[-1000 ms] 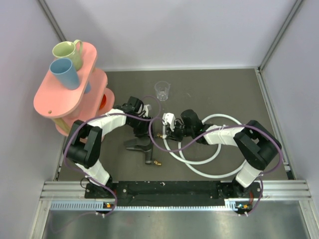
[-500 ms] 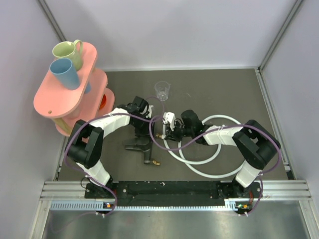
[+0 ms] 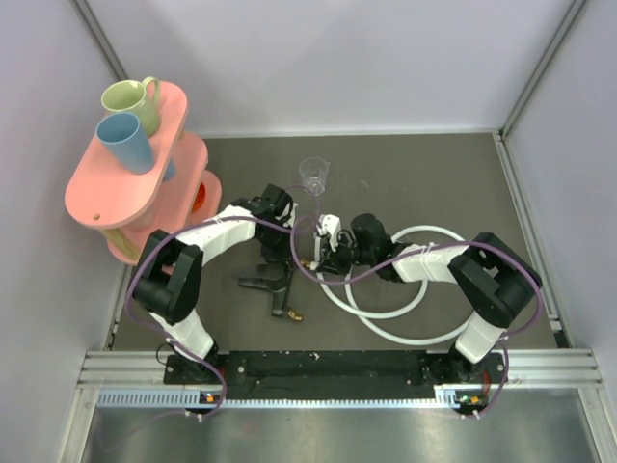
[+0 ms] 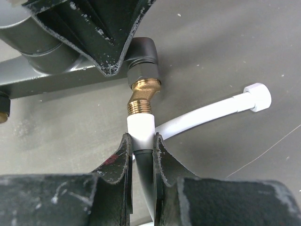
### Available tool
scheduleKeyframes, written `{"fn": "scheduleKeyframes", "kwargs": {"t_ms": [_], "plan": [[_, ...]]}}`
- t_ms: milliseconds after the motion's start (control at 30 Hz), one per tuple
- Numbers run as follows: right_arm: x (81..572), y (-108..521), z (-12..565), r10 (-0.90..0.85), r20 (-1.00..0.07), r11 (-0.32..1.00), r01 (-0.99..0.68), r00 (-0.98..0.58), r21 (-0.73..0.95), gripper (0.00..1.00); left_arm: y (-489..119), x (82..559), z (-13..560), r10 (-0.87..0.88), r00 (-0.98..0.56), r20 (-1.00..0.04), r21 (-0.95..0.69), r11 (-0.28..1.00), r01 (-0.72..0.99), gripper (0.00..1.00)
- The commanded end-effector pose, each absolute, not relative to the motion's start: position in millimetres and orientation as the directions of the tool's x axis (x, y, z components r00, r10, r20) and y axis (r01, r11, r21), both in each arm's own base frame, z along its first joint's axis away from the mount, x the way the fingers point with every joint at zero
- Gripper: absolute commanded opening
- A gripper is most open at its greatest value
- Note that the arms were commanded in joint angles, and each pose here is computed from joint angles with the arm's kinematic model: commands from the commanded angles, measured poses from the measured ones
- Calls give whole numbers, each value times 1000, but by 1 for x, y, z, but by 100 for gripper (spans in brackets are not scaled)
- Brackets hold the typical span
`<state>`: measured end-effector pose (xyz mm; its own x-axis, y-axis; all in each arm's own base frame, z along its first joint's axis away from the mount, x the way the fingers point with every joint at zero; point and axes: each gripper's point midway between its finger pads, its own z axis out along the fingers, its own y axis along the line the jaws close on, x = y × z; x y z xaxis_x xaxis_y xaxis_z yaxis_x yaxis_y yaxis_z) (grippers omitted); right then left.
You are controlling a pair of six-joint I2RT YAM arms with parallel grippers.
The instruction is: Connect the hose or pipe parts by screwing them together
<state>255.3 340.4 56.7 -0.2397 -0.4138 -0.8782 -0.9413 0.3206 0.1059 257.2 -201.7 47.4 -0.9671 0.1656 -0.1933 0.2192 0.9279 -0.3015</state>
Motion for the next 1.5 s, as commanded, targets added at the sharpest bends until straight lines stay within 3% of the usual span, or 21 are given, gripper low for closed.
{"fn": "scheduleKeyframes", "kwargs": {"t_ms": [0,333,500,867,1133,1167,1200,1300,1467], "plan": [[260,376,116,-185,-956,270,-947,-228,174,0,-246,257,60,203,-945,-255,-460,834,304,0],[272,365,136,8,-893,307,-849,-450,430,0,-262,247,75,137,-951,-277,-579,767,279,0],[268,366,145,54,-868,237,-838,-494,492,0,-268,247,80,126,-948,-293,-612,737,287,0],[247,378,131,-88,-734,41,-738,-674,673,0,-282,248,93,222,-885,-409,-639,622,451,0],[250,369,118,-178,-804,100,-824,-567,558,0,-281,246,96,281,-877,-390,-630,613,477,1],[250,366,111,-213,-805,116,-832,-554,542,0,-281,246,97,276,-882,-382,-632,618,467,5],[254,366,114,-217,-817,127,-845,-535,519,0,-282,248,100,273,-882,-385,-633,617,467,19],[255,364,113,-238,-832,133,-866,-501,483,0,-278,251,100,264,-886,-381,-612,646,456,44],[256,363,118,-236,-858,123,-890,-456,439,0,-265,255,89,266,-894,-360,-547,716,433,53]]}}
